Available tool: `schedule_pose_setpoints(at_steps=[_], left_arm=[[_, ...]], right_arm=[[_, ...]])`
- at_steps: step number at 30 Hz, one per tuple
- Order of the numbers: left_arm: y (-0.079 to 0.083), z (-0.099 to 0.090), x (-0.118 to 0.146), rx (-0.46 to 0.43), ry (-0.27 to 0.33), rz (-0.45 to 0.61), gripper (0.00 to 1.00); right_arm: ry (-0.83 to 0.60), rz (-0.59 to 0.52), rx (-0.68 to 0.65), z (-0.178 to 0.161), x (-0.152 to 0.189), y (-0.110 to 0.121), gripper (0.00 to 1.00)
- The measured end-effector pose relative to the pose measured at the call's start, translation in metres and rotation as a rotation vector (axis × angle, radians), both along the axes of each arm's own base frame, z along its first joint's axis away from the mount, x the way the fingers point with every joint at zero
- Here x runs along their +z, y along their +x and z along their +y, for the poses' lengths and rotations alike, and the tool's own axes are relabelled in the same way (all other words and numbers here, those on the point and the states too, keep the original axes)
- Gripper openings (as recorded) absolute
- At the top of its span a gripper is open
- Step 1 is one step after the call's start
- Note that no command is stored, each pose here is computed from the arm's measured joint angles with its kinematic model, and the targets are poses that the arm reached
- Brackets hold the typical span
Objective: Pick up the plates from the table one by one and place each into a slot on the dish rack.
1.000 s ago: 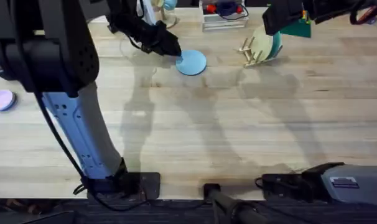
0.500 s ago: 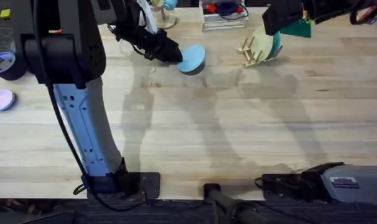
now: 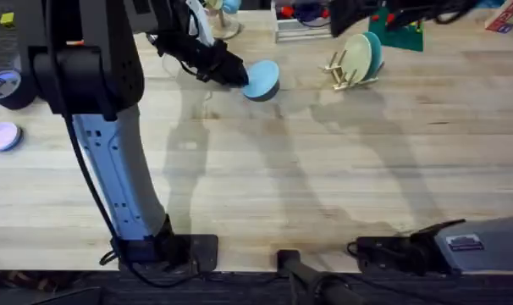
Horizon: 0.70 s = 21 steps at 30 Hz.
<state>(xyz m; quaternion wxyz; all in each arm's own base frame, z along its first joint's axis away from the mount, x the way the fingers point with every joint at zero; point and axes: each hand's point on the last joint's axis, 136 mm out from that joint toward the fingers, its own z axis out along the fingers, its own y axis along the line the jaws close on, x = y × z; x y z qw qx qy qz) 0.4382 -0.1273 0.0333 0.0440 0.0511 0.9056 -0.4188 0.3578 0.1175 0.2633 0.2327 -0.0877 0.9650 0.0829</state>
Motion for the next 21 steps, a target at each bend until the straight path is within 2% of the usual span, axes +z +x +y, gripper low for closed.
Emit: schedule_pose_setpoints(at_steps=[10,21], left_arm=[[0.001,0.000,0.000,0.000,0.000,-0.005,0.041],[0.001,0.000,0.000,0.000,0.000,-0.006,0.041]], right_arm=[[0.195,0.089,0.025,0.050,-0.038,0.035,0.995],[0.244,0.198,0.049,0.110,-0.095,0.047,0.995]])
